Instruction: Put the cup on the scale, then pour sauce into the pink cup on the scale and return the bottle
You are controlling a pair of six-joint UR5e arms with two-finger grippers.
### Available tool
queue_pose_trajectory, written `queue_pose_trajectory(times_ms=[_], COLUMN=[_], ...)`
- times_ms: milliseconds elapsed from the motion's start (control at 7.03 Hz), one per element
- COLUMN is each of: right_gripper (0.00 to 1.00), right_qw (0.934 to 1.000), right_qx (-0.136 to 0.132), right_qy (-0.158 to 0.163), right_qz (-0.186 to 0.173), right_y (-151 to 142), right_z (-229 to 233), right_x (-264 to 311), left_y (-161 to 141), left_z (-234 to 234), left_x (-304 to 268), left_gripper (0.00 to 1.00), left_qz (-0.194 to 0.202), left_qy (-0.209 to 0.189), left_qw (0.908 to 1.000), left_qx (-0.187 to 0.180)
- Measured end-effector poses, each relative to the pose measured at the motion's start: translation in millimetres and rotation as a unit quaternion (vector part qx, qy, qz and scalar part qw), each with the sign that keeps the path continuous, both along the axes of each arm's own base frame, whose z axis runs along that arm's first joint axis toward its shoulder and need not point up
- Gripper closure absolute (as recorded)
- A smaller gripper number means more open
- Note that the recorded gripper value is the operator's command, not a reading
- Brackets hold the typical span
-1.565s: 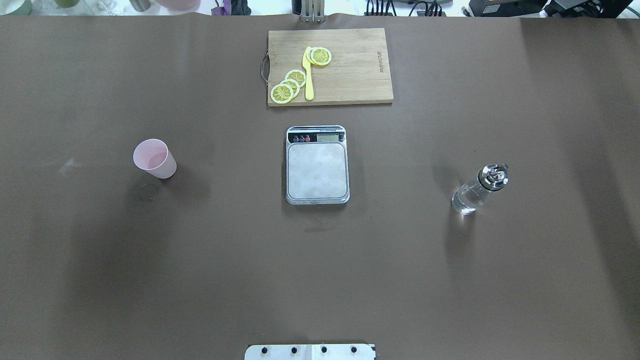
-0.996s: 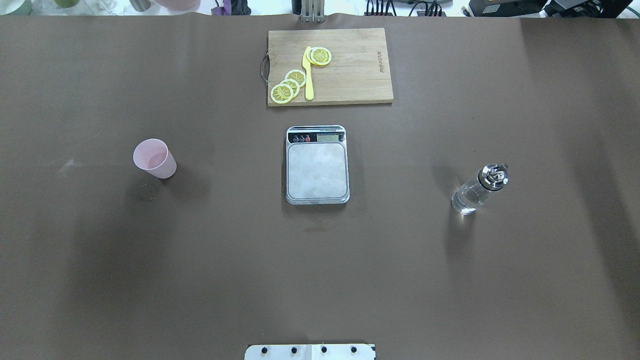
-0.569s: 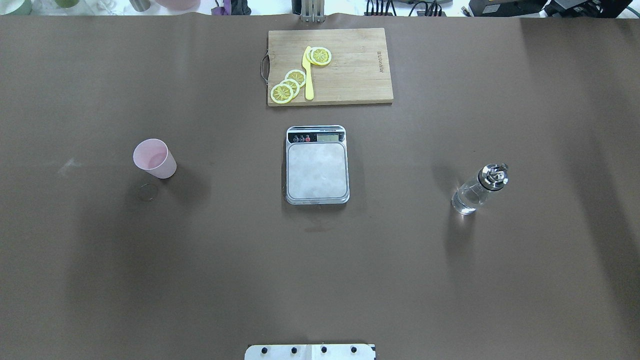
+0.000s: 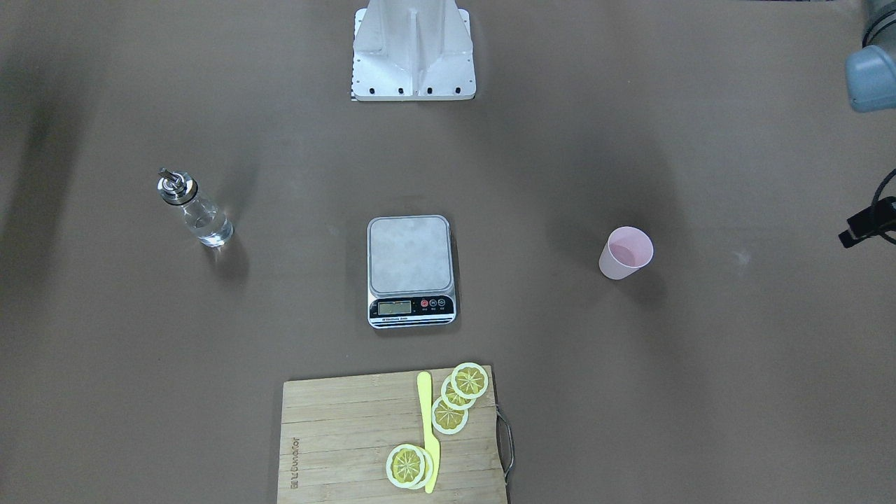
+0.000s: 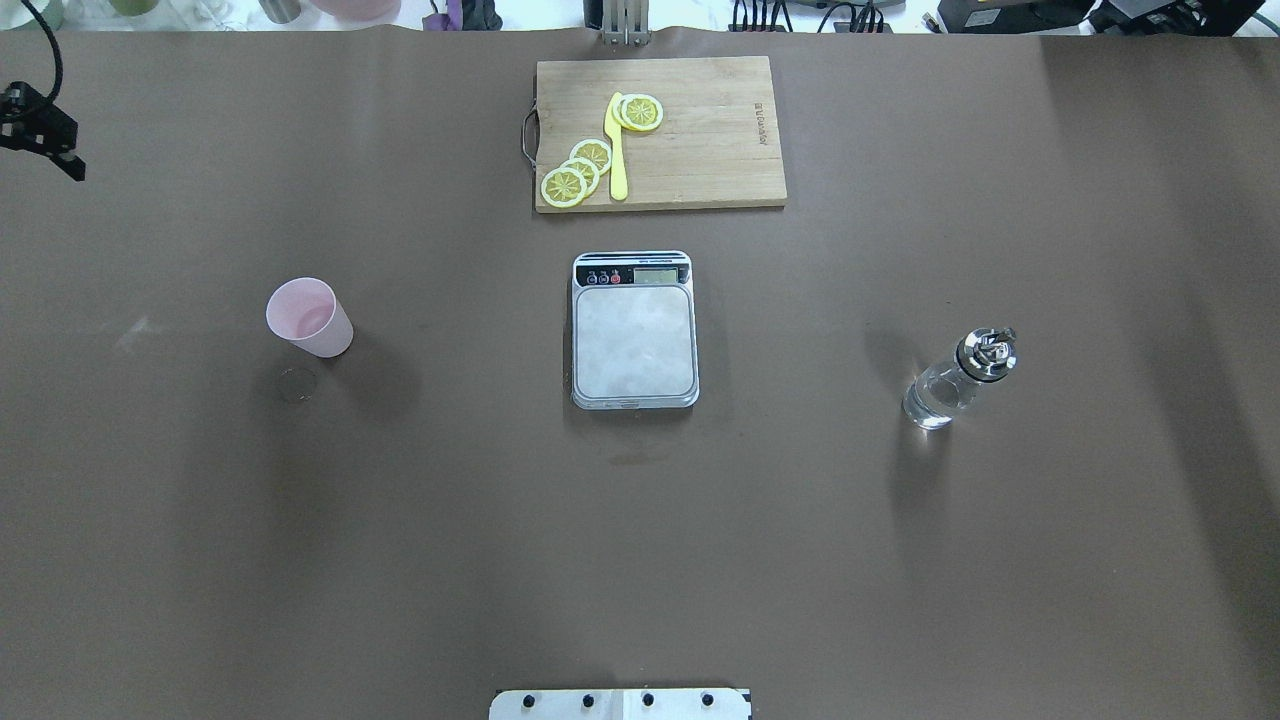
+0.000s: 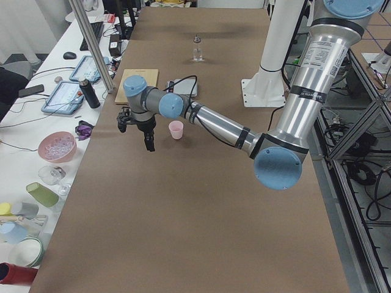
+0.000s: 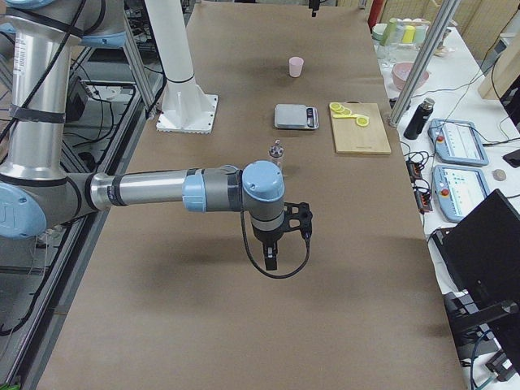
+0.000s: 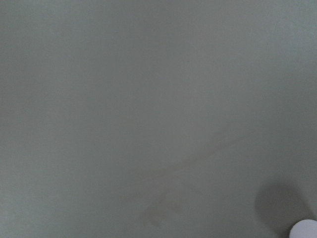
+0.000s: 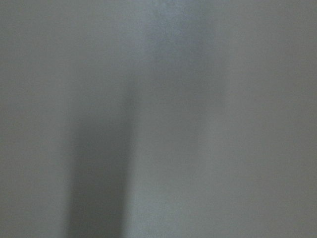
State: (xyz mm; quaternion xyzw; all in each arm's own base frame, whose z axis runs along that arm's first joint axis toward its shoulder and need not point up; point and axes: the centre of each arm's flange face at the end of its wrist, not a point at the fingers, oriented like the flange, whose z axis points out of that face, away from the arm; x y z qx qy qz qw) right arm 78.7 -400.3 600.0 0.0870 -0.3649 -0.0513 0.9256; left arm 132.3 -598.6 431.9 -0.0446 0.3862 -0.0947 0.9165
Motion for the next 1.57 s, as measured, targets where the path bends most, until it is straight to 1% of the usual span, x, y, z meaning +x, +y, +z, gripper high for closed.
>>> queue_pose_trajectory(times_ms=[142, 285, 569, 711, 996, 1138, 1423, 1565], right_gripper=[0.00, 0.01, 0.01, 0.01, 0.02, 0.02, 0.02, 0.02], right_qw=[0.9993, 0.9972, 0.9897, 0.9846, 0.9722, 0.9660, 0.9515, 0.9461], right_qx=[0.034, 0.066, 0.125, 0.151, 0.196, 0.215, 0.256, 0.268], right_qy=[-0.007, -0.019, -0.046, -0.061, -0.093, -0.106, -0.132, -0.146], right_qz=[-0.015, -0.029, -0.054, -0.065, -0.087, -0.096, -0.108, -0.109], right_y=[9, 17, 29, 32, 36, 38, 39, 35], right_z=[3, 3, -1, -2, 3, 8, 11, 4], right_x=[-9, -19, -34, -40, -53, -58, -69, -78], left_y=[-1, 2, 13, 19, 31, 34, 39, 43], left_z=[-16, -29, -48, -54, -57, -57, -51, -45], left_x=[26, 52, 101, 121, 151, 158, 162, 164], left_gripper=[0.01, 0.01, 0.01, 0.02, 0.03, 0.03, 0.07, 0.08], left_qz=[-0.006, -0.009, -0.006, -0.004, -0.002, -0.001, 0.003, 0.006], left_qy=[0.004, 0.008, 0.015, 0.019, 0.028, 0.030, 0.032, 0.034], left_qw=[0.9999, 0.9995, 0.9986, 0.9983, 0.9979, 0.9979, 0.9981, 0.9982], left_qx=[-0.015, -0.030, -0.050, -0.056, -0.058, -0.057, -0.053, -0.050])
